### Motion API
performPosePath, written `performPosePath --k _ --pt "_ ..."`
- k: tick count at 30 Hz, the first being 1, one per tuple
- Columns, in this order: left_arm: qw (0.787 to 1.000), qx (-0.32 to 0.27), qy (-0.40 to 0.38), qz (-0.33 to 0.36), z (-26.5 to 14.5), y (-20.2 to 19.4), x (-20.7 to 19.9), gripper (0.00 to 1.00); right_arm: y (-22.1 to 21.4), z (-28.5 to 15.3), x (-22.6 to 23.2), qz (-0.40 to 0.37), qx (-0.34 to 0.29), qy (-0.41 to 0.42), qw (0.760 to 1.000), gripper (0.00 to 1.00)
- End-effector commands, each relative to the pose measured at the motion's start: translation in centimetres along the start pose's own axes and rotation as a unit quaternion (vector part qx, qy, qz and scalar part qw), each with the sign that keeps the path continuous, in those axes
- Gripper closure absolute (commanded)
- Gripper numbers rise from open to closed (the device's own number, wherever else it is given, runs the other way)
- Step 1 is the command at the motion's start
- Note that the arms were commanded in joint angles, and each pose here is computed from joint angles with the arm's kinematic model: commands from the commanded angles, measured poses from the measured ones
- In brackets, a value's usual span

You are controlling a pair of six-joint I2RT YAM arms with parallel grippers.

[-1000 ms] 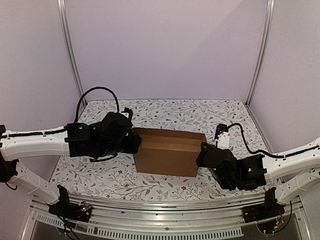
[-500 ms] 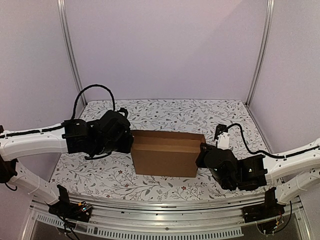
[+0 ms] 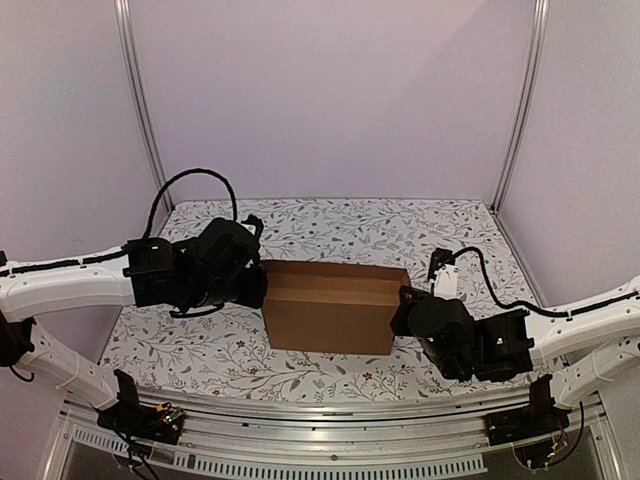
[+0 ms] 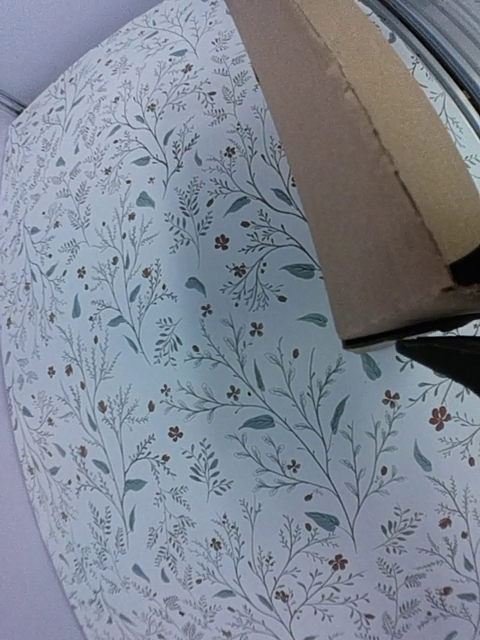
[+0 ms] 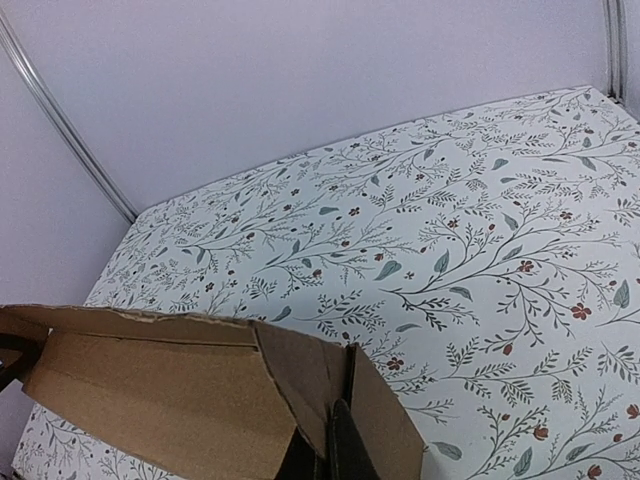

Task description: Fold the paper box

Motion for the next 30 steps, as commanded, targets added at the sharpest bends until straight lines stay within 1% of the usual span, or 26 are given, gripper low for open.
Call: performPosePath --k 1,3,6,7,9,10,11,12,14,18,23,30 --pt "1.0 -0.003 0.022 0.009 -0.1 0.5 0.9 0.94 -5.3 0.2 -2.7 -0.122 0.098 -0.023 0.987 1.0" --pt "1.0 -0.002 0.023 0.008 0.0 0.4 0.9 1.0 -5.3 0.2 -2.7 -0.121 0.099 -0.022 0.987 1.0" --pt "1.0 0.004 0.026 0.006 0.3 -0.2 1.1 1.0 -5.2 0.2 -2.5 -0.12 0.1 -0.02 0.988 1.0" --pt "1.0 0.006 0.027 0.006 0.4 -0.4 1.1 1.0 -5.1 0.2 -2.4 -0.12 0.1 -0.019 0.988 0.98" --pt "0.999 0.013 0.029 0.003 0.7 -1.0 1.0 1.0 -4.9 0.1 -2.2 -0.119 0.099 -0.015 0.988 0.89" --pt "0.999 0.017 0.03 0.001 0.9 -1.3 1.1 1.0 -4.6 0.1 -2.1 -0.116 0.098 -0.013 0.988 0.81" --pt "0.999 0.022 0.032 0.0 1.1 -1.8 1.1 1.0 -4.4 0.0 -2.0 -0.115 0.097 -0.011 0.989 0.69" --pt "0.999 0.026 0.033 -0.001 1.3 -2.1 1.1 1.0 -4.2 -0.1 -1.9 -0.113 0.096 -0.009 0.989 0.63" --pt "0.999 0.033 0.036 -0.004 1.6 -2.8 1.1 1.0 -3.5 -0.3 -1.7 -0.109 0.094 -0.003 0.99 0.54" --pt "0.998 0.039 0.038 -0.013 2.1 -3.9 1.1 1.0 -1.9 -1.1 -1.5 -0.099 0.087 0.013 0.991 0.43" --pt "0.998 0.042 0.034 -0.017 2.2 -4.5 0.9 1.0 0.3 -2.2 -1.3 -0.09 0.078 0.043 0.992 0.35" --pt "0.998 0.043 0.032 -0.014 2.3 -4.9 0.5 1.0 3.5 -3.4 -0.3 -0.078 0.058 0.08 0.992 0.29"
Point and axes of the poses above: each gripper's point midway between its finger pads, its own z axis out along the fingers, its own x axis along the line the jaws close on, y = z × x, the point moved 7 cm from there along -z, back along the fingers, and after that the axes turned 7 degrees about -z, right-handed, at the moved point
